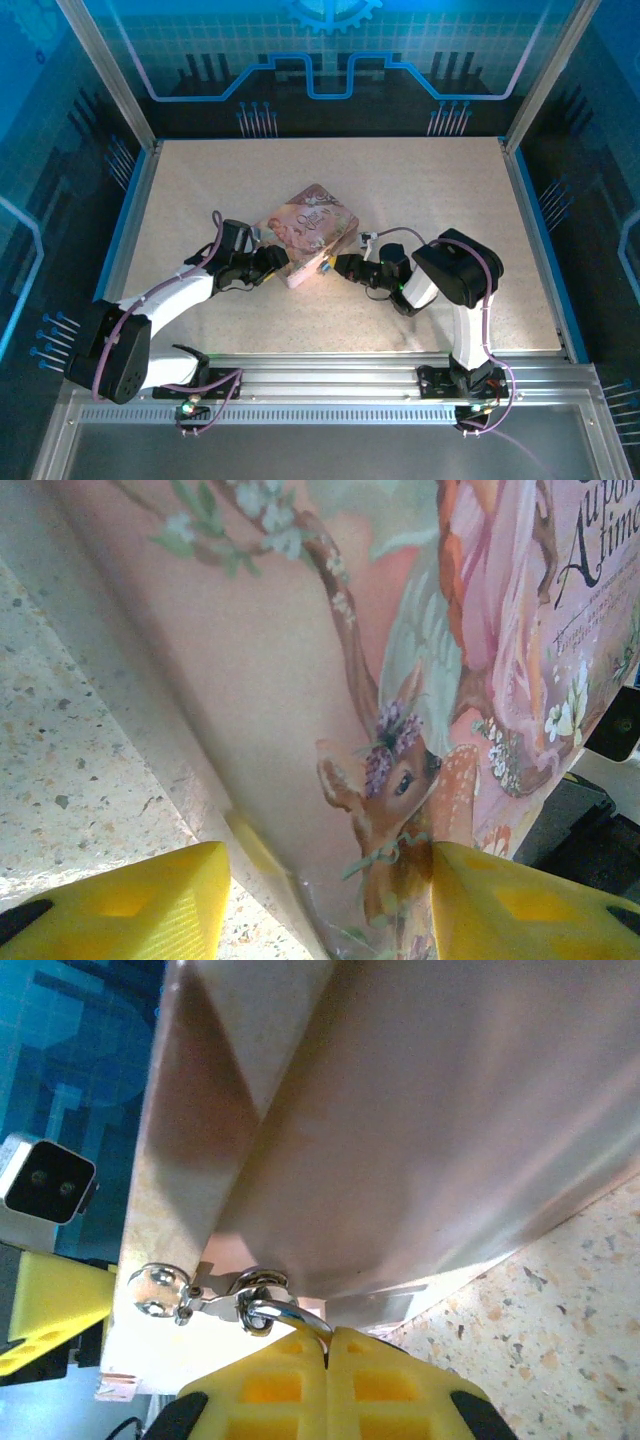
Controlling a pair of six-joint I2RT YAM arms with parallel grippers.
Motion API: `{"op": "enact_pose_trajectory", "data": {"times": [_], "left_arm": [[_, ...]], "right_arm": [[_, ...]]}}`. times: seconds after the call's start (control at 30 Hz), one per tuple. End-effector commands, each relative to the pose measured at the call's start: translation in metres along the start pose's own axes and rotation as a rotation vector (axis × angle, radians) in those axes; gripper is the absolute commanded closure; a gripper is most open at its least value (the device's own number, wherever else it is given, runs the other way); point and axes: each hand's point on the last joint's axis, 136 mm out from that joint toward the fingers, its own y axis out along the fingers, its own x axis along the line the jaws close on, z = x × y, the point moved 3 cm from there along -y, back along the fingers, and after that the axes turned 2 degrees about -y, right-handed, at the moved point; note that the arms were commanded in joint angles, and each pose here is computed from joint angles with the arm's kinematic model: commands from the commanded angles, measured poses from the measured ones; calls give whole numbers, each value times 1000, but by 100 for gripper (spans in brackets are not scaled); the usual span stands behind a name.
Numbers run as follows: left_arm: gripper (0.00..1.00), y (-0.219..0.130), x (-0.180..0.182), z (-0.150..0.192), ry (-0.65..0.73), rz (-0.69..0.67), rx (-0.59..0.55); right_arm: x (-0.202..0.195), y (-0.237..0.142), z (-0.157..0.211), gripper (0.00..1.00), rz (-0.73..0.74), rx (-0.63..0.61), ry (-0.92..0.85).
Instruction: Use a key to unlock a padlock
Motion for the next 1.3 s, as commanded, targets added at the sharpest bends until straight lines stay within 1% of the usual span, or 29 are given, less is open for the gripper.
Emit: {"op": "enact_pose_trajectory", "data": {"times": [0.0,0.3,0.53,0.7,0.97,1.0,1.13,1.27], "left_arm": [[46,3,45,25,-58,-176,80],[46,3,45,25,-57,-175,80],[46,2,44,24,-53,-174,78],[45,1,42,23,-53,-170,68],[36,-14,17,9,-34,-107,11],[33,-18,14,6,-34,-97,-5],[28,-37,-2,-4,-10,-60,-73],[21,-60,-13,-13,22,-28,-160]], "right_arm": [[14,3,-31,100,-78,-96,12],[16,4,-33,100,-95,-89,121],[13,3,-36,100,-89,-95,135],[6,-4,-34,100,-47,-104,134],[2,-24,-30,100,20,-88,91],[2,-28,-29,100,31,-85,80],[4,-44,-26,100,73,-66,31],[12,-57,-20,100,120,-8,-32]]}}
